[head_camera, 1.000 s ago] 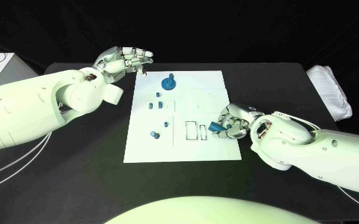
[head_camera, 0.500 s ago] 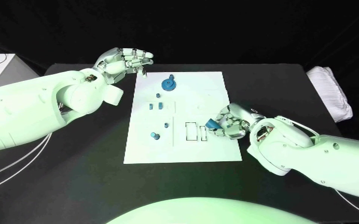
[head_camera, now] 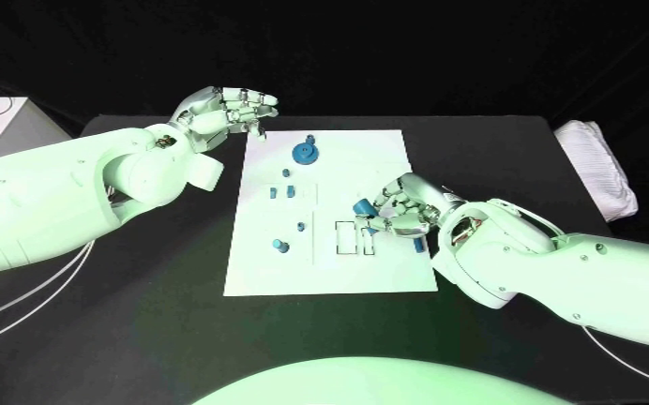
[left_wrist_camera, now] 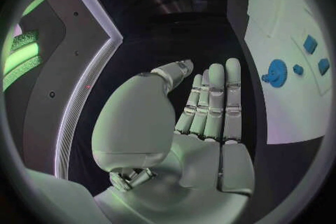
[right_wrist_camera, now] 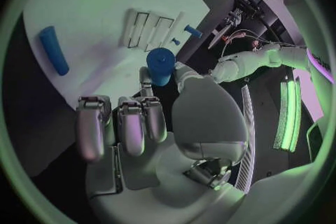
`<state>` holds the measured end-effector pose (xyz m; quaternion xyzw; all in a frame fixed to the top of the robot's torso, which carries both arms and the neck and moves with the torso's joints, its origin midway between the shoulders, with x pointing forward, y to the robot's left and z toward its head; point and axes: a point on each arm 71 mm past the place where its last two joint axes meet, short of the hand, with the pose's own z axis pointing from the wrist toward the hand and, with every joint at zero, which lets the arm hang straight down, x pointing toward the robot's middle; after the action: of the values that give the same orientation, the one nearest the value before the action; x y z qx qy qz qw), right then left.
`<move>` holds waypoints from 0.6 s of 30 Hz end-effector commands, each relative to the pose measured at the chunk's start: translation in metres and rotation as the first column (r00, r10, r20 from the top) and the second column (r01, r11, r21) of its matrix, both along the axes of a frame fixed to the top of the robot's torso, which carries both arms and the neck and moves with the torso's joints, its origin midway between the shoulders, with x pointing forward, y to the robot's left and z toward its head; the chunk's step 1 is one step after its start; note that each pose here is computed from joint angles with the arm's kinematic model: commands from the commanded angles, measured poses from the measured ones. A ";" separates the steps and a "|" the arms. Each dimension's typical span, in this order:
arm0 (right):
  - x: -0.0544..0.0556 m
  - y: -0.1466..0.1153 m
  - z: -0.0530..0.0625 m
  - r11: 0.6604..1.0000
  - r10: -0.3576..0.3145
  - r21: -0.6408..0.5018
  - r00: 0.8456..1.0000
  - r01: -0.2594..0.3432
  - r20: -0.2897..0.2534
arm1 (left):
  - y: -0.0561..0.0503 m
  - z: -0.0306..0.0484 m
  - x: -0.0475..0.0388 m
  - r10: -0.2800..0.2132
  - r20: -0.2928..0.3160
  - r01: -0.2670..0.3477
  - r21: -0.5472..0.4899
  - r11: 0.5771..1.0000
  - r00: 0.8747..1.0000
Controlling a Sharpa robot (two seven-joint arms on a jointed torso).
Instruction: Assemble the parts on the task board
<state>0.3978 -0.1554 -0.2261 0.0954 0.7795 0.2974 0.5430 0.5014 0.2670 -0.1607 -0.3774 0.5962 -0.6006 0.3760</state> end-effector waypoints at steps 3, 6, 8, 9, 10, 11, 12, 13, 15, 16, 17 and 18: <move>-0.003 0.012 -0.015 0.997 0.057 -0.044 0.991 -0.063 -0.118 | -0.003 0.0005 -0.0008 -0.020 -0.002 0.020 -0.011 1.000 1.000; -0.004 0.017 -0.019 0.996 0.069 -0.053 0.988 -0.077 -0.138 | -0.003 0.0005 -0.0008 -0.020 -0.002 0.020 -0.010 1.000 1.000; -0.004 0.019 -0.021 0.995 0.074 -0.059 0.987 -0.083 -0.145 | -0.003 0.0005 -0.0009 -0.020 -0.003 0.020 -0.010 1.000 1.000; -0.004 0.020 -0.022 0.994 0.076 -0.061 0.986 -0.086 -0.146 | -0.003 0.0005 -0.0009 -0.021 -0.003 0.021 -0.010 1.000 1.000; -0.004 0.021 -0.022 0.994 0.078 -0.065 0.986 -0.088 -0.146 | -0.003 0.0005 -0.0009 -0.021 -0.003 0.021 -0.010 1.000 1.000; -0.004 0.021 -0.023 0.994 0.079 -0.069 0.986 -0.090 -0.145 | -0.003 0.0005 -0.0010 -0.021 -0.004 0.021 -0.010 1.000 1.000; -0.004 0.022 -0.023 0.993 0.080 -0.074 0.987 -0.091 -0.142 | -0.003 0.0005 -0.0010 -0.021 -0.004 0.021 -0.010 1.000 1.000; -0.003 0.023 -0.023 0.993 0.081 -0.079 0.987 -0.092 -0.137 | -0.003 0.0005 -0.0010 -0.021 -0.004 0.021 -0.010 1.000 1.000; -0.002 0.024 -0.024 0.991 0.083 -0.093 0.989 -0.095 -0.125 | -0.003 0.0005 -0.0011 -0.022 -0.004 0.022 -0.010 1.000 1.000; -0.002 0.024 -0.024 0.991 0.083 -0.097 0.989 -0.095 -0.119 | -0.003 0.0005 -0.0011 -0.022 -0.005 0.022 -0.010 1.000 1.000; -0.002 0.025 -0.024 0.990 0.084 -0.102 0.990 -0.095 -0.112 | -0.003 0.0005 -0.0011 -0.022 -0.005 0.022 -0.010 1.000 1.000; -0.001 0.026 -0.023 0.990 0.084 -0.106 0.991 -0.095 -0.104 | -0.003 0.0005 -0.0012 -0.022 -0.005 0.022 -0.010 1.000 1.000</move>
<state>0.3966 -0.1308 -0.2491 0.0639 0.8231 0.2837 0.4877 0.5010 0.2668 -0.1609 -0.3778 0.5977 -0.5998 0.3745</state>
